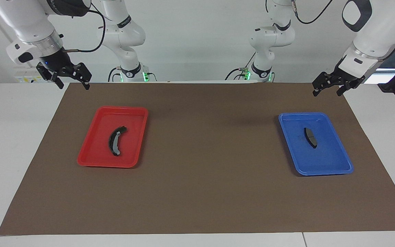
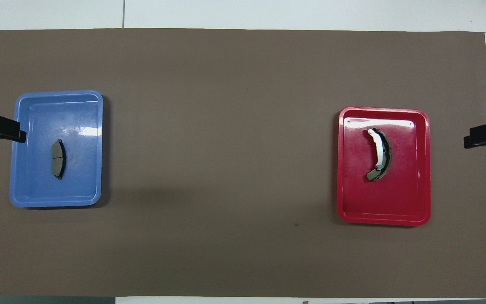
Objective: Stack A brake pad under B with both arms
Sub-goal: 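Reach the left gripper to the small pad while the right gripper reaches the curved pad, then close the left gripper on the small pad while the right gripper grasps the curved pad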
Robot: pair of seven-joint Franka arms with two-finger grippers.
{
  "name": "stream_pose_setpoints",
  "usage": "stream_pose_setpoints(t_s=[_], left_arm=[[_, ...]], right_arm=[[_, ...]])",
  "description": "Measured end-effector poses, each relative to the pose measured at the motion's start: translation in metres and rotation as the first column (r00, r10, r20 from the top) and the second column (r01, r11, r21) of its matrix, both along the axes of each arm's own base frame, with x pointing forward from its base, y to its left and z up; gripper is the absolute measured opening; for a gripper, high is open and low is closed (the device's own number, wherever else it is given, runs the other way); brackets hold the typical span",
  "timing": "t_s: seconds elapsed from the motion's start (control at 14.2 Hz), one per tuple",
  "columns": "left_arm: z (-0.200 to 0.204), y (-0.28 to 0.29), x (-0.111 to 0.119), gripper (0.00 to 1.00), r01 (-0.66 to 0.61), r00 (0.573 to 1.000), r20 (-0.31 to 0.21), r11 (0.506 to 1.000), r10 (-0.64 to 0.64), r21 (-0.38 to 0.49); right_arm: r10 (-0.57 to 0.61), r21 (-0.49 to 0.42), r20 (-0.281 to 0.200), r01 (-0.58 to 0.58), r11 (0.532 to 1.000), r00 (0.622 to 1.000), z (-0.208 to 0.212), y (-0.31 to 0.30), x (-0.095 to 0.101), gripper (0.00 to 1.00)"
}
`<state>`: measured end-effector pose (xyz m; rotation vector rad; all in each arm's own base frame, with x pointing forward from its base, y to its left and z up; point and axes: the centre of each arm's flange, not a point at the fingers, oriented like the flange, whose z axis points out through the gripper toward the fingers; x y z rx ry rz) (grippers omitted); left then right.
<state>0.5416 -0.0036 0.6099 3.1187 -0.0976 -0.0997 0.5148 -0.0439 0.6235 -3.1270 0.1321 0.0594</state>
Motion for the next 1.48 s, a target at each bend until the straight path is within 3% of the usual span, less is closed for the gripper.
stream_pose_setpoints(t_s=[0.7,0.91,1.2,1.48], left_arm=[[-0.004,0.0,0.0,1.0,0.0,1.0,-0.002,1.0,0.0,0.0],[-0.025,0.001,-0.002,1.0,-0.005,0.999,0.051,1.0,0.005,0.001],[-0.079,0.009,-0.012,0.99,-0.002,0.996,0.084,1.0,0.002,0.002],[-0.155,0.041,-0.006,0.99,0.006,0.995,0.101,1.0,-0.007,0.005]], right_arm=[[0.001,0.001,-0.012,-0.001,1.0,1.0,-0.006,0.001,0.0,1.0],[0.004,-0.002,0.028,-0.004,1.0,1.0,-0.022,0.002,0.006,1.0],[0.05,-0.006,0.072,-0.049,0.999,0.996,-0.106,0.027,0.017,1.0],[0.104,-0.016,0.106,-0.103,0.995,0.989,-0.212,0.058,0.028,1.0]])
